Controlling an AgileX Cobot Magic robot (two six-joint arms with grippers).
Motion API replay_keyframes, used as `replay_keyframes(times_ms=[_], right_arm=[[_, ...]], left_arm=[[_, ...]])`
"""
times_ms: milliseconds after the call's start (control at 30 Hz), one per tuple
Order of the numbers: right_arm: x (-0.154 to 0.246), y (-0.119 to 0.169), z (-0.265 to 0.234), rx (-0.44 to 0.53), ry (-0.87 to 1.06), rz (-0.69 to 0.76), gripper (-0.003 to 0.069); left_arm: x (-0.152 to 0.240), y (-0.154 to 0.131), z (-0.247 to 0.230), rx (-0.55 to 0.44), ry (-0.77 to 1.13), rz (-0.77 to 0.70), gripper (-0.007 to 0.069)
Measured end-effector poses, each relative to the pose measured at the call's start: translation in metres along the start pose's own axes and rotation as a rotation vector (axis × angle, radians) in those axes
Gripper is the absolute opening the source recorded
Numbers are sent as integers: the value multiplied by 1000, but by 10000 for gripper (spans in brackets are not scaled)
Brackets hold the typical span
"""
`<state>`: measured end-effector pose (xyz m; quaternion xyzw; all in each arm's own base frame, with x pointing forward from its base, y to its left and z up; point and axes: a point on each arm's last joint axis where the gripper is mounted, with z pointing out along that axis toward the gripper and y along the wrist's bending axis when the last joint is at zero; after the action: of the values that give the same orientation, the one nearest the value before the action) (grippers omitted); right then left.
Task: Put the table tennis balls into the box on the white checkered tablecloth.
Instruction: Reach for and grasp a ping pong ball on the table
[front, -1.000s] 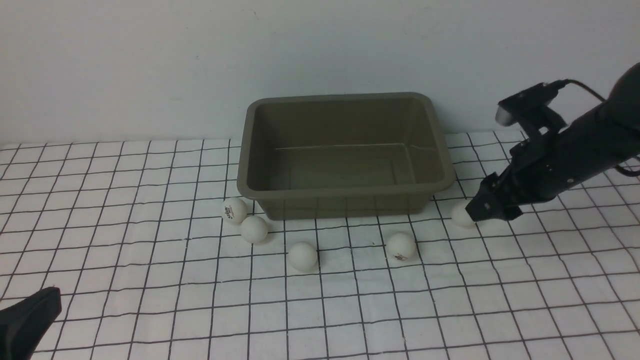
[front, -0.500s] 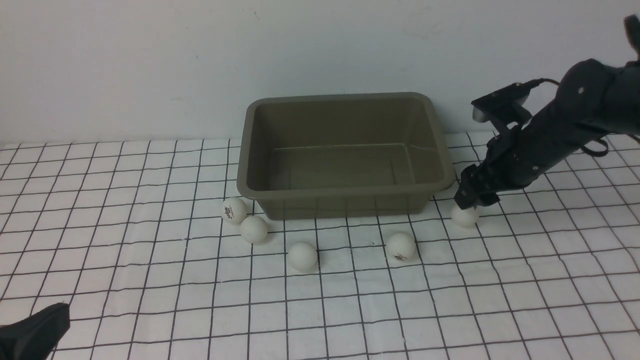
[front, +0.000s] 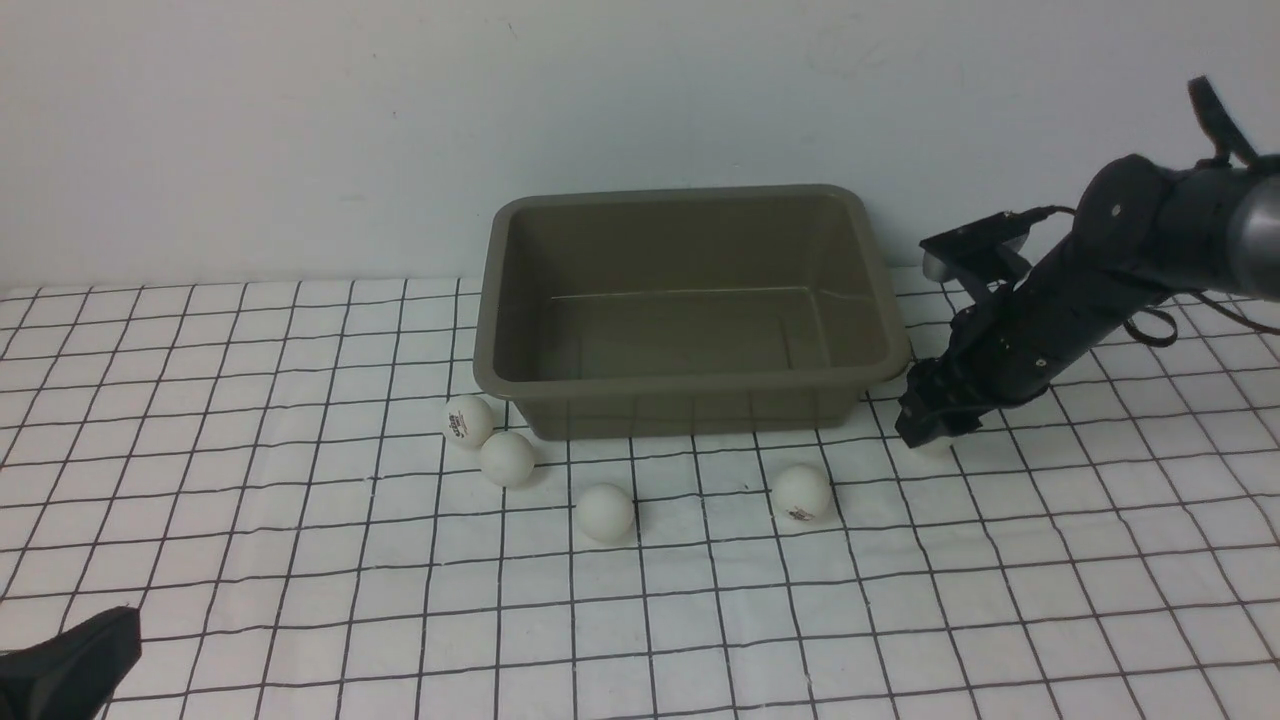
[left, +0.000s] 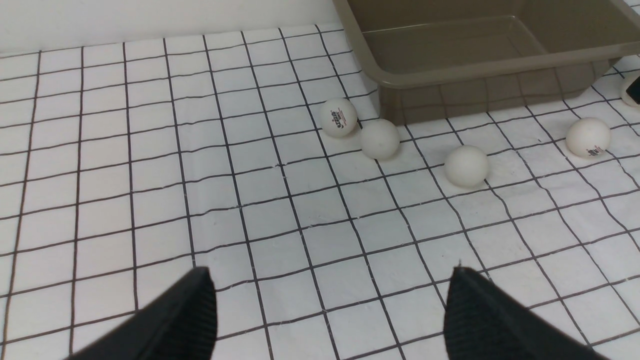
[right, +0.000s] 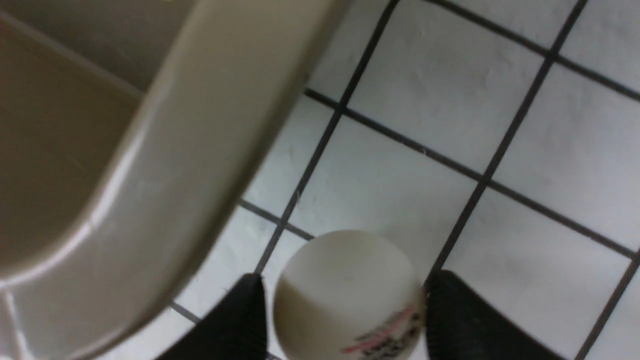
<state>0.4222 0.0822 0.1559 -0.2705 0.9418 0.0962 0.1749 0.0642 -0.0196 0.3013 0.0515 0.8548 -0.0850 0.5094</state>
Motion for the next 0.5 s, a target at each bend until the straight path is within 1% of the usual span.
replay_keyframes(times_ms=[33, 133, 233, 367, 433, 500], right_arm=[[0, 0, 0, 1, 0, -1, 340], [0, 0, -3, 8, 10, -16, 347], [-3, 2, -20, 15, -10, -14, 347], [-18, 10, -68, 54, -155, -6, 347], [-23, 13, -79, 52, -224, 4, 347], [-38, 23, -91, 5, -344, 31, 347]], left_arm=[[0, 0, 0, 0, 0, 0, 552], [0, 0, 0, 0, 0, 0, 552], [0, 0, 0, 0, 0, 0, 552], [0, 0, 0, 1, 3, 0, 552], [1, 0, 0, 3, 8, 0, 552], [2, -1, 0, 9, 24, 0, 552]])
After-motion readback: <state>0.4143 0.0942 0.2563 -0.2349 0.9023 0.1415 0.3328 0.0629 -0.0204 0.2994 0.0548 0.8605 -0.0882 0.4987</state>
